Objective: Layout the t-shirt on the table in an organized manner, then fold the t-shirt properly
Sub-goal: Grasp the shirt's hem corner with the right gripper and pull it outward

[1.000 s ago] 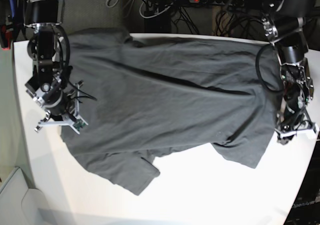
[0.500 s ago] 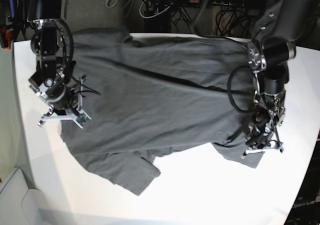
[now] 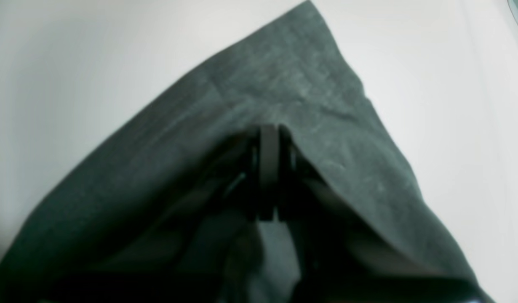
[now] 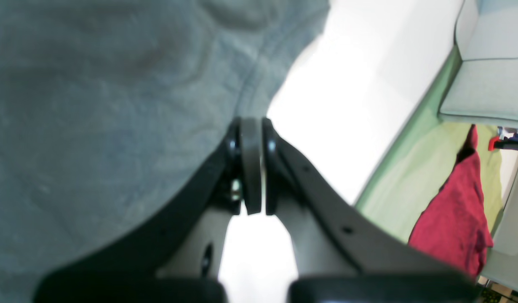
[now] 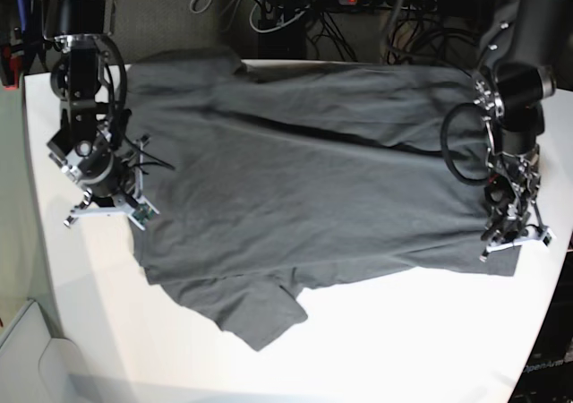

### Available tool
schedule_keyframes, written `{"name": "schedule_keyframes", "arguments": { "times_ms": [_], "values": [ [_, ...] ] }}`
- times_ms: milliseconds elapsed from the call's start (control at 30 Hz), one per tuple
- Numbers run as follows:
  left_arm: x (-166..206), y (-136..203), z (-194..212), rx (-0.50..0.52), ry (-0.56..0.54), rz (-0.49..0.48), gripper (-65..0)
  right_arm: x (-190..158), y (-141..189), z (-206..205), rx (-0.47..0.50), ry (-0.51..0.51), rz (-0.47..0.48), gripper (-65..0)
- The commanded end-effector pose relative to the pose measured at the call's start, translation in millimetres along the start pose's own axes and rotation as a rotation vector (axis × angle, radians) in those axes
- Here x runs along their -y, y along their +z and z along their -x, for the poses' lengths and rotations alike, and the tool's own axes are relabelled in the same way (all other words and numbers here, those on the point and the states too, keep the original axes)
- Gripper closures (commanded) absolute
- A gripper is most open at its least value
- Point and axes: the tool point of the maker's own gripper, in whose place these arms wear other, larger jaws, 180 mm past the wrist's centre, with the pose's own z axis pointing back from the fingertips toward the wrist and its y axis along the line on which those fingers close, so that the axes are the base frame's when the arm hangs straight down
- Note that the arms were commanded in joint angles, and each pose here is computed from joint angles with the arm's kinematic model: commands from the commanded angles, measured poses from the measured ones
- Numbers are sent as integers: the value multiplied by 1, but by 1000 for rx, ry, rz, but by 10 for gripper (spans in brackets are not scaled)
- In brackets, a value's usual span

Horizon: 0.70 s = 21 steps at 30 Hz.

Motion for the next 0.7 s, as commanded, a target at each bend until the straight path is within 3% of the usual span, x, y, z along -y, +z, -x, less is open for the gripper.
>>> {"name": "schedule_keyframes", "arguments": {
  "times_ms": [0, 233, 400, 500, 667],
  "values": [
    [-20, 1, 3, -36, 18, -61, -2, 16, 3, -10, 29, 1, 41, 0],
    [-28, 2, 6, -42, 68, -63, -2, 27, 3, -38, 91, -44, 66, 0],
    [-28, 2, 7, -44, 77, -65, -2, 55, -9, -74, 164, -204, 93, 0],
    [-26, 2, 9, -46, 77, -62, -2, 68, -30, -97, 187, -290, 56, 0],
    [-25, 2, 11, -50, 74, -60, -2, 66, -76, -134, 160, -344, -109, 0]
  ]
}}
